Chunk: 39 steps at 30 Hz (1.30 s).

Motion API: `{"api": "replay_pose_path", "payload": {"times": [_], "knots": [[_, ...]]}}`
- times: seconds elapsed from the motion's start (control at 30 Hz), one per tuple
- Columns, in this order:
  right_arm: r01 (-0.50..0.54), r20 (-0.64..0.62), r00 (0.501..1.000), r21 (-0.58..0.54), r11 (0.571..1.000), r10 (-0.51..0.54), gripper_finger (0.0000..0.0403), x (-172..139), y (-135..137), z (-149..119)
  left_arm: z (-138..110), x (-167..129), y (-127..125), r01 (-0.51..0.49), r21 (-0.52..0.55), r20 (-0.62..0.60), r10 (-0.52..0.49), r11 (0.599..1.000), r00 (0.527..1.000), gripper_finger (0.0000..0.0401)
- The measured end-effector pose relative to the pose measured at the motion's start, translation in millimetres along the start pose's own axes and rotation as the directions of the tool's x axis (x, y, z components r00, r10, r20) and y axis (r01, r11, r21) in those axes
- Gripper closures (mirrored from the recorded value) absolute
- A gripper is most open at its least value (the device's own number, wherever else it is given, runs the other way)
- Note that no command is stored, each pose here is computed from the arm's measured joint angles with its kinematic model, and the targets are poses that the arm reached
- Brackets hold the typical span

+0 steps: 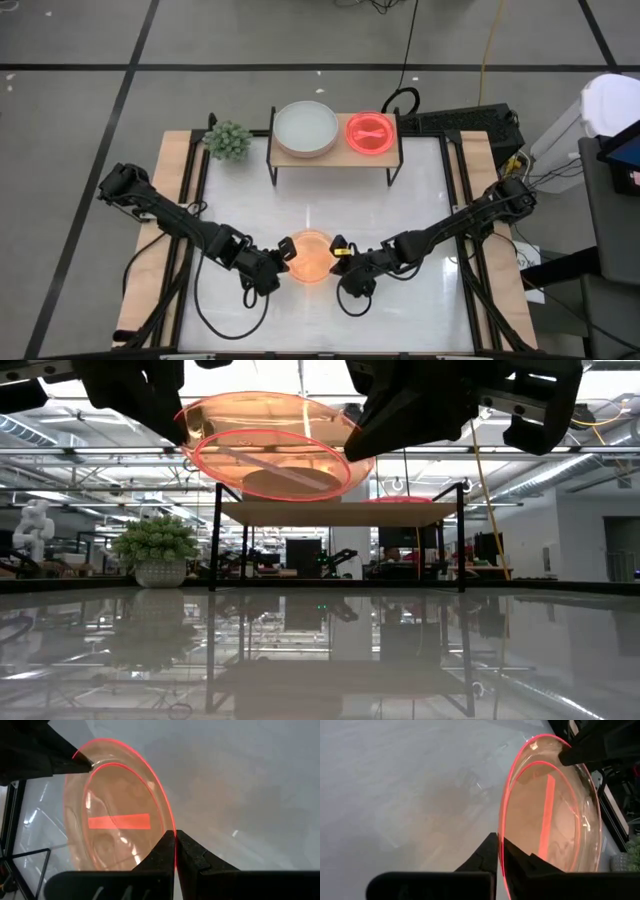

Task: Place and stack plates onto a shelf
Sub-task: Stack the orange transparent plate on the pink transparent plate

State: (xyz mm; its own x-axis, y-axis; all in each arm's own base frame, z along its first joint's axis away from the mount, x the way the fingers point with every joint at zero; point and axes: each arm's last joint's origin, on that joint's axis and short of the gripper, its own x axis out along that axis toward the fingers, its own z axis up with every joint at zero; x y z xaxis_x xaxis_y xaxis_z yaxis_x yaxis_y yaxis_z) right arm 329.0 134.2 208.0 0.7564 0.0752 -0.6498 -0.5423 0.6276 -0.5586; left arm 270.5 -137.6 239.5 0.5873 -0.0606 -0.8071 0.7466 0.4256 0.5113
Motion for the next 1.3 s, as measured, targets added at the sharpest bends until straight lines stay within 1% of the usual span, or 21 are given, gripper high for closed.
{"api": "replay_pose_path", "payload": {"times": [0.17, 0.3, 0.37, 0.5, 0.6, 0.73, 0.87, 0.97, 1.03, 1.1, 1.2, 1.3], "knots": [[-0.008, -0.002, 1.0, -0.002, 1.0, 0.008, 0.0401, 0.0, 0.9, -0.5, 2.5, -0.1, 2.1, -0.022, 0.008, 0.025, 0.022, 1.0, 0.999, 0.0393], [-0.018, -0.007, 1.0, -0.001, 1.0, 0.018, 0.0402, 0.2, 2.0, -1.2, 4.4, -0.4, 5.1, -0.075, -0.006, 0.025, 0.075, 0.997, 0.997, 0.0373], [-0.016, -0.007, 1.0, 0.0, 1.0, 0.016, 0.0402, 0.2, 1.9, -1.2, 4.2, -0.5, 5.7, -0.091, -0.002, 0.014, 0.091, 0.996, 0.996, 0.0356], [0.009, -0.004, 1.0, 0.009, 1.0, -0.008, 0.0402, -0.2, -0.5, -0.1, 5.7, -0.9, 7.1, -0.112, 0.012, 0.022, 0.112, 0.994, 0.993, 0.031], [0.01, -0.005, 1.0, 0.009, 1.0, -0.009, 0.0402, -1.1, -0.8, -0.1, 5.6, -0.9, 7.1, -0.114, -0.003, 0.018, 0.115, 0.993, 0.993, 0.0273], [0.038, -0.018, 0.999, 0.01, 0.999, -0.038, 0.0403, -4.7, -3.0, 0.3, 4.6, -0.7, 7.7, -0.132, -0.076, -0.003, 0.132, 0.988, 0.991, 0.0232], [0.047, -0.04, 0.998, 0.016, 0.999, -0.047, 0.0403, -13.4, -6.0, -0.7, 3.8, -0.8, 8.5, -0.162, -0.196, -0.029, 0.159, 0.967, 0.987, 0.0196], [0.062, -0.069, 0.996, 0.05, 0.997, -0.059, 0.0403, -23.5, -9.4, -2.4, 4.1, -0.9, 8.3, -0.163, -0.278, -0.03, 0.161, 0.947, 0.986, 0.0171], [0.058, -0.085, 0.995, 0.075, 0.995, -0.052, 0.0403, -31.2, -11.5, -4.2, 5.1, -1.2, 7.5, -0.162, -0.314, -0.026, 0.162, 0.935, 0.986, 0.0157], [0.081, -0.115, 0.991, 0.094, 0.992, -0.07, 0.0403, -38.0, -13.8, -6.2, 5.5, -1.3, 7.8, -0.164, -0.339, -0.023, 0.166, 0.926, 0.986, 0.0146], [0.104, -0.174, 0.981, 0.1, 0.99, -0.086, 0.0403, -47.2, -14.8, -10.5, 4.8, -1.6, 9.2, -0.213, -0.385, -0.057, 0.208, 0.898, 0.977, 0.0137], [0.123, -0.209, 0.973, 0.13, 0.984, -0.094, 0.0403, -57.7, -18.4, -14.8, 2.4, -2.3, 11.0, -0.306, -0.42, -0.13, 0.277, 0.855, 0.952, 0.0135]]}}
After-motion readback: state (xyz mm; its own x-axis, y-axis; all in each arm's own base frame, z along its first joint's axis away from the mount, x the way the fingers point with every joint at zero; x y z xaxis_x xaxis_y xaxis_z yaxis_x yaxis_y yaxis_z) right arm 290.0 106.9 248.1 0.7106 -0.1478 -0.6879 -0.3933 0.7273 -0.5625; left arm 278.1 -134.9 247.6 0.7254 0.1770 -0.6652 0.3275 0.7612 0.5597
